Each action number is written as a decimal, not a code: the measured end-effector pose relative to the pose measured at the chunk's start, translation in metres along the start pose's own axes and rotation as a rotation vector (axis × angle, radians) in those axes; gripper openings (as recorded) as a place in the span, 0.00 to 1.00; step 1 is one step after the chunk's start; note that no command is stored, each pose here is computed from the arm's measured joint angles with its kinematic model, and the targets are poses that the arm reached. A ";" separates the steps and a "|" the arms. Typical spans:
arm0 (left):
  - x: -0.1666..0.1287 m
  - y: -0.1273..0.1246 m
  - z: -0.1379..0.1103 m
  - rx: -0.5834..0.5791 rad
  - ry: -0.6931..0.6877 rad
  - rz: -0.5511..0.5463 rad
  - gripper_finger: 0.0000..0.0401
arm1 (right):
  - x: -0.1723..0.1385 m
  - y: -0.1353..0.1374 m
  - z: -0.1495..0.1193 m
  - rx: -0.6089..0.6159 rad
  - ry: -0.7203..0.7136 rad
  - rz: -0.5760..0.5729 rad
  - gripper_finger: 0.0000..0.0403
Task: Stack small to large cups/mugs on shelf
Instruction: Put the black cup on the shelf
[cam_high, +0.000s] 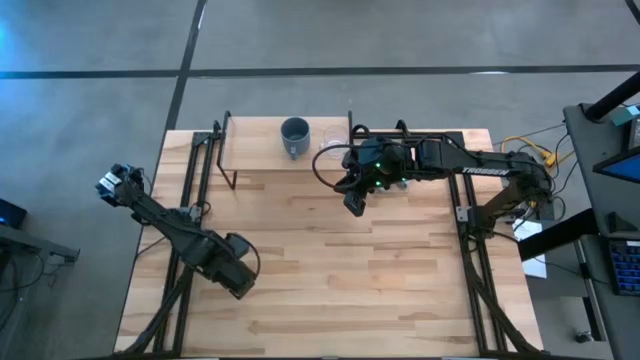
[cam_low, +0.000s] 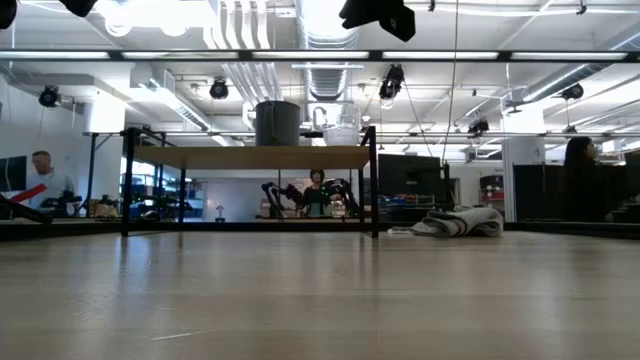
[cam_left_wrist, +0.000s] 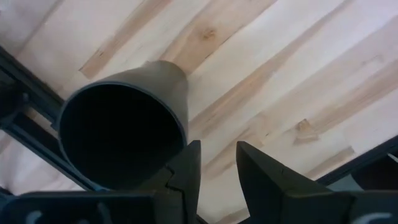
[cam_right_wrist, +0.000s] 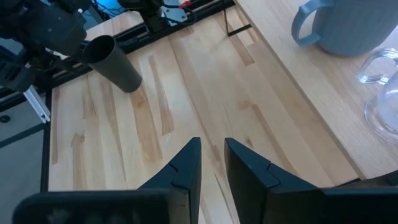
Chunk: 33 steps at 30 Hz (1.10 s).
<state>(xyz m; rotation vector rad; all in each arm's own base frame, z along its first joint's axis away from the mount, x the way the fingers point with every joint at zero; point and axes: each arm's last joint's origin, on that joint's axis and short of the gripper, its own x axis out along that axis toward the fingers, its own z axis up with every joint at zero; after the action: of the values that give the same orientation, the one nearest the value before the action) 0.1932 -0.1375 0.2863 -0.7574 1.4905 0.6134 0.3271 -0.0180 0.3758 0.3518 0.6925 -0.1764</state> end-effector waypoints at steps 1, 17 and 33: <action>0.000 0.001 0.000 -0.001 0.000 0.006 0.22 | 0.000 0.000 0.000 0.000 0.000 0.000 0.16; 0.001 0.013 0.001 -0.002 -0.058 0.033 0.22 | 0.000 0.000 0.000 0.014 0.001 0.004 0.16; 0.014 0.015 -0.001 0.055 0.032 0.018 0.06 | 0.000 0.000 0.000 0.010 0.001 0.004 0.16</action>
<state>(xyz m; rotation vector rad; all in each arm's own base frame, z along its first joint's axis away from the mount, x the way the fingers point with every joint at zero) 0.1810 -0.1297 0.2710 -0.7146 1.5394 0.5735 0.3269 -0.0178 0.3762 0.3627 0.6917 -0.1762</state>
